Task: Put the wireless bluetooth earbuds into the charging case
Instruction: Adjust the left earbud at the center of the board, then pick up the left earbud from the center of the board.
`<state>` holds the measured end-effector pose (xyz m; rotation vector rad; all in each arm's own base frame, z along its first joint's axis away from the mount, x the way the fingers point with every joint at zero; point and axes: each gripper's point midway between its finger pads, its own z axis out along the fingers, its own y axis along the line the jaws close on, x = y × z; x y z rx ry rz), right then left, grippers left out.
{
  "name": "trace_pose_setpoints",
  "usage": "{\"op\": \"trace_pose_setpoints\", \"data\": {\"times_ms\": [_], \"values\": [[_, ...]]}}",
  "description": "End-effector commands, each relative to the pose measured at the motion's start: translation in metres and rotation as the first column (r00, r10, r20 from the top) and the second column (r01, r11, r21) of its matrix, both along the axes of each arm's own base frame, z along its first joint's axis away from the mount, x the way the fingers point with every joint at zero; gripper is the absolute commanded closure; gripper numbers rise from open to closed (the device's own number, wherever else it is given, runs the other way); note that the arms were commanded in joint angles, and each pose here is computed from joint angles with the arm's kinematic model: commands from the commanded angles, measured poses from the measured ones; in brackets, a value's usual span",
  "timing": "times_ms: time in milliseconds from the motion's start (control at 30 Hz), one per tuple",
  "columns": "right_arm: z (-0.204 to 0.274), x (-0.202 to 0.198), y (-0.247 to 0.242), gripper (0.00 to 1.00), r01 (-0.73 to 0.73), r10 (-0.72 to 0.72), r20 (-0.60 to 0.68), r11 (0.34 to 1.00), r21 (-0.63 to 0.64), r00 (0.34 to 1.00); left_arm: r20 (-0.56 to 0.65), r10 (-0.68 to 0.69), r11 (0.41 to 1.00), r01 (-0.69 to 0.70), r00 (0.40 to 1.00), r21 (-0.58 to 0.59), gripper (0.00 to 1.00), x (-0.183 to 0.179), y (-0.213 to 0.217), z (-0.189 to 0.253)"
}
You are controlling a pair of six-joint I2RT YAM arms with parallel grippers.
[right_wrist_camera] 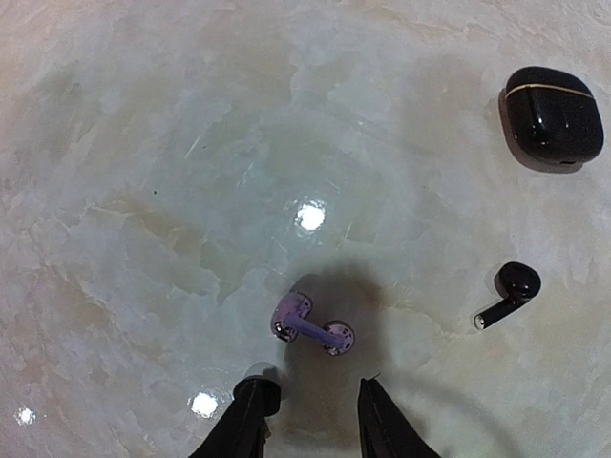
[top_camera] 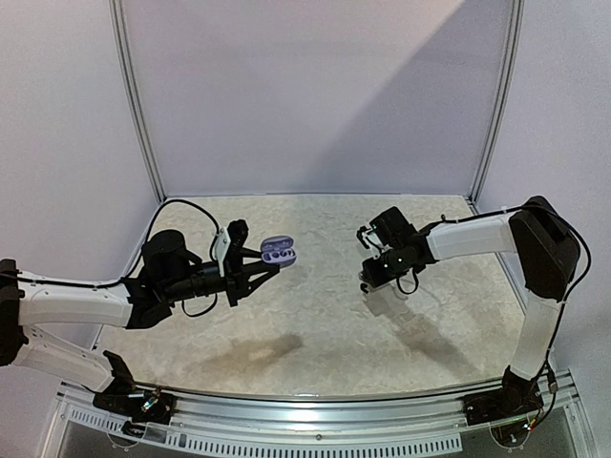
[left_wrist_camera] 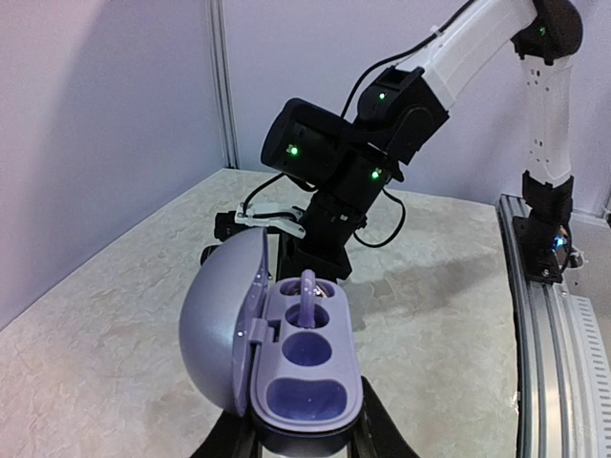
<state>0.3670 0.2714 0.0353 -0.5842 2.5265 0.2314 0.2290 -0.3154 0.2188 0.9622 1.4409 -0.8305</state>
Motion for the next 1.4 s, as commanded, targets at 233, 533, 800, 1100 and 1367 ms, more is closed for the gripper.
{"op": "trace_pose_setpoints", "data": {"times_ms": [233, 533, 800, 1100, 1367], "values": [[0.041, -0.005, 0.012, 0.41, -0.334, 0.335, 0.046, 0.942, -0.031, 0.941, 0.027, -0.011, 1.000, 0.011, 1.000, -0.001, 1.00, -0.008, 0.001, 0.001], [0.073, -0.038, 0.026, 0.37, -0.816, 0.809, 0.108, 0.577, 0.046, 0.578, 0.033, -0.024, 1.000, 0.024, 0.999, 0.000, 1.00, -0.010, 0.001, 0.002], [0.034, -0.007, 0.020, 0.51, -0.889, 0.900, 0.018, 0.434, -0.142, 0.437, 0.032, -0.034, 0.999, 0.034, 0.999, -0.001, 1.00, -0.011, 0.000, 0.003], [0.008, 0.006, 0.020, 0.54, -0.887, 0.896, -0.019, 0.435, -0.156, 0.443, 0.029, -0.036, 0.999, 0.036, 0.999, 0.004, 1.00, -0.010, -0.002, 0.001], [-0.004, 0.017, 0.012, 0.70, -0.862, 0.872, -0.041, 0.474, -0.178, 0.488, 0.029, -0.035, 0.999, 0.035, 0.999, 0.004, 1.00, -0.008, -0.003, 0.002]]}}
